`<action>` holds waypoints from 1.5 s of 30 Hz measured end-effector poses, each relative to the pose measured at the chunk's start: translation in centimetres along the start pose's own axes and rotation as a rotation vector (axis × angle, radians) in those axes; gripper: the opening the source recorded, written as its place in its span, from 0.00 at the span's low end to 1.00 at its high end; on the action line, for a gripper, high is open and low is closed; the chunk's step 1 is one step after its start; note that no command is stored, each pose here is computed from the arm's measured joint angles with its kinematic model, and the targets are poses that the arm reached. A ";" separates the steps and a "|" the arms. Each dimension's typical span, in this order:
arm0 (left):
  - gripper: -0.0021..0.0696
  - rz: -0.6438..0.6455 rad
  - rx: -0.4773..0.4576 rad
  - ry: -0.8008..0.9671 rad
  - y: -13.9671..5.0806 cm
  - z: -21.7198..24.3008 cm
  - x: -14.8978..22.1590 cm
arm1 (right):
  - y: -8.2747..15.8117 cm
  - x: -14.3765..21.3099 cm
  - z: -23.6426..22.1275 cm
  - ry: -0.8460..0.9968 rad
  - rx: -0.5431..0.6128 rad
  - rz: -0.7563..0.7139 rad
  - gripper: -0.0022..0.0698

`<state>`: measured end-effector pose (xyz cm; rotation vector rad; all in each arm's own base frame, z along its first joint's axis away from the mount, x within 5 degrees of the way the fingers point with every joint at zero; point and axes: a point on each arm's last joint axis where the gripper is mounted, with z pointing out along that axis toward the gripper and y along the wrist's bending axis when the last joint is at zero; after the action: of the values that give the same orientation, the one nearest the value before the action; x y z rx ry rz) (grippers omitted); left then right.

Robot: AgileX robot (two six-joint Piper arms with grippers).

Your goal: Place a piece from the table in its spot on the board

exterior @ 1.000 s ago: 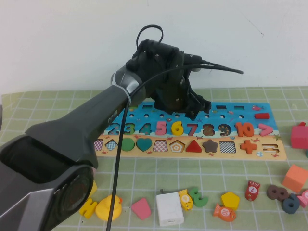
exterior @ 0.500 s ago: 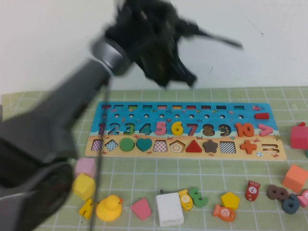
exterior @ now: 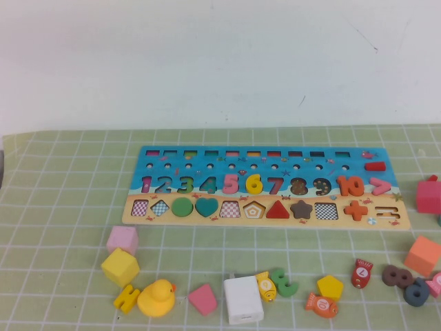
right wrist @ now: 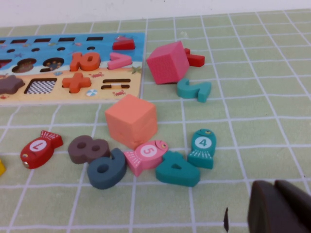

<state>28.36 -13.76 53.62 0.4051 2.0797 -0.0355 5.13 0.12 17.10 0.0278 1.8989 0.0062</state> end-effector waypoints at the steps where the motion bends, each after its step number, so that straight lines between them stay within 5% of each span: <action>1: 0.03 -0.009 0.000 -0.020 0.3 -1.1 -0.1 | 0.0 0.0 0.0 0.000 0.000 0.000 0.03; 16: 0.03 0.052 -0.019 -0.089 1.6 -5.6 0.3 | 0.0 0.0 0.0 0.000 0.000 0.000 0.03; 24: 0.03 0.064 -0.003 -0.317 3.3 -13.2 3.7 | 0.0 0.0 0.0 0.000 0.000 0.000 0.03; 33: 0.03 0.035 0.021 -0.494 3.5 -15.3 17.2 | 0.0 0.0 0.0 0.000 0.000 0.000 0.03; 45: 0.03 -0.253 -0.135 -0.449 2.1 -9.3 35.7 | 0.0 0.0 0.0 0.000 0.000 0.000 0.03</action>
<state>4.65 -0.39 28.70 0.0407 1.6645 -0.1239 5.13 0.12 17.10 0.0278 1.8989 0.0062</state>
